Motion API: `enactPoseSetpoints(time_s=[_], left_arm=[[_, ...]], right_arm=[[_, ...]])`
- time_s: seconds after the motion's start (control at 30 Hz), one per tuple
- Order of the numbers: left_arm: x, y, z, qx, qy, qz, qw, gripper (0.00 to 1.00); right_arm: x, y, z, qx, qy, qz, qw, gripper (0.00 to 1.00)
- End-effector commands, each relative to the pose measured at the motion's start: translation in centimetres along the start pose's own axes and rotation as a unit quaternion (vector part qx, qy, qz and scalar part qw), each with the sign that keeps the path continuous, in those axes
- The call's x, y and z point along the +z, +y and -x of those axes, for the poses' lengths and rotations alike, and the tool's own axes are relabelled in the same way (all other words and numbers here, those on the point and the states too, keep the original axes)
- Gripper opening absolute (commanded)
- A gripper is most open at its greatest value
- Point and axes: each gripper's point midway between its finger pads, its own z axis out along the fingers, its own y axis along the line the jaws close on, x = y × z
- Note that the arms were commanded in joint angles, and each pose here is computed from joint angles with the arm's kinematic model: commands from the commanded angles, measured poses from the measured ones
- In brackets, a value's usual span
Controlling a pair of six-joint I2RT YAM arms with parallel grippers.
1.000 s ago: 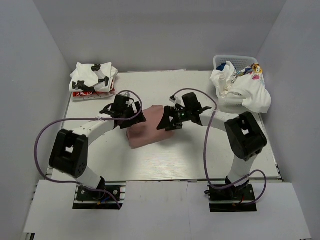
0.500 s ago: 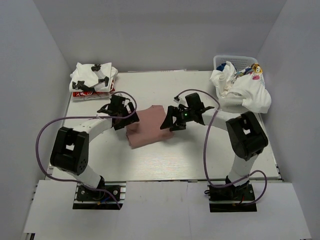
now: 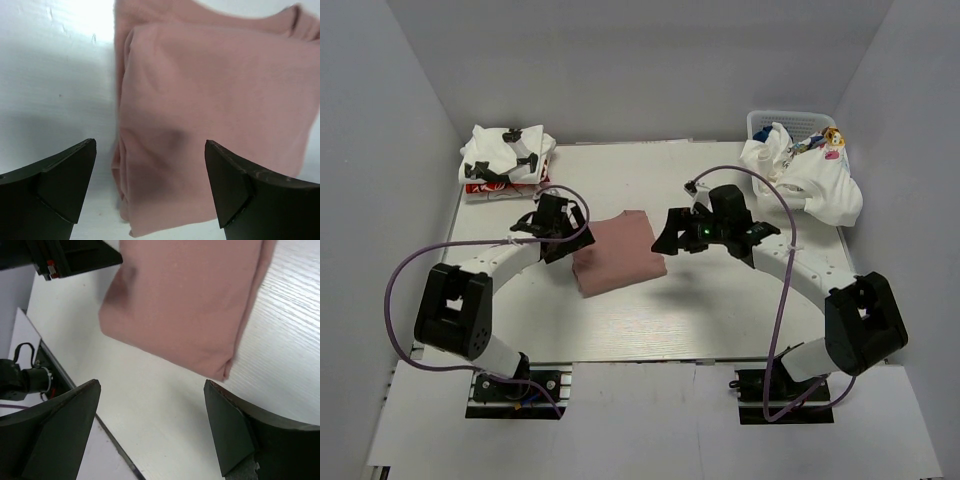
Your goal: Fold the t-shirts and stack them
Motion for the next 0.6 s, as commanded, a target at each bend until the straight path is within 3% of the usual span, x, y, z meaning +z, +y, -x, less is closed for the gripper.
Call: enactPoseSetpoints(time_s=[0.0,0.13,0.23,0.27,0.37,0.47,0.5,0.57], left_arm=[[0.7,0.4,-1.8,0.001,0.02,-0.01,1.0,0.98],[2.3,0.4,-3.0,0.0,0.024,-0.03,0.999,0.91],[3.9,1.2,-4.5,0.001,0.053,-0.013,0.998,0.72],[4.2,1.1,-4.4,0.001,0.058,-0.01,0.998,0.59],[5.5,1.3,-4.9,0.014,0.072,-0.007,0.997,0.39],[6.6,0.2,-4.2,0.032,0.071,-0.013,0.997,0.13],[6.7,0.3,-4.1,0.043,0.071,0.003,0.997,0.0],[7.0,-0.4,-1.9,0.062,0.052,0.012,0.997,0.0]], right_arm=[[-0.9,-1.4,0.1,-0.014,-0.013,-0.039,0.999,0.9],[-0.7,-2.0,-0.2,-0.024,-0.009,-0.051,0.998,0.9],[-0.7,-2.7,-0.5,-0.025,-0.008,-0.063,0.998,0.9],[-0.7,-2.7,-0.5,-0.027,-0.01,-0.065,0.997,0.9],[-0.7,-3.3,-0.6,-0.029,-0.014,-0.078,0.996,0.9],[-0.8,-4.2,-0.7,-0.028,-0.018,-0.095,0.995,0.9],[-0.8,-4.5,-0.7,-0.029,-0.022,-0.103,0.994,0.9],[-0.9,-5.2,-1.1,-0.025,-0.018,-0.119,0.992,0.9]])
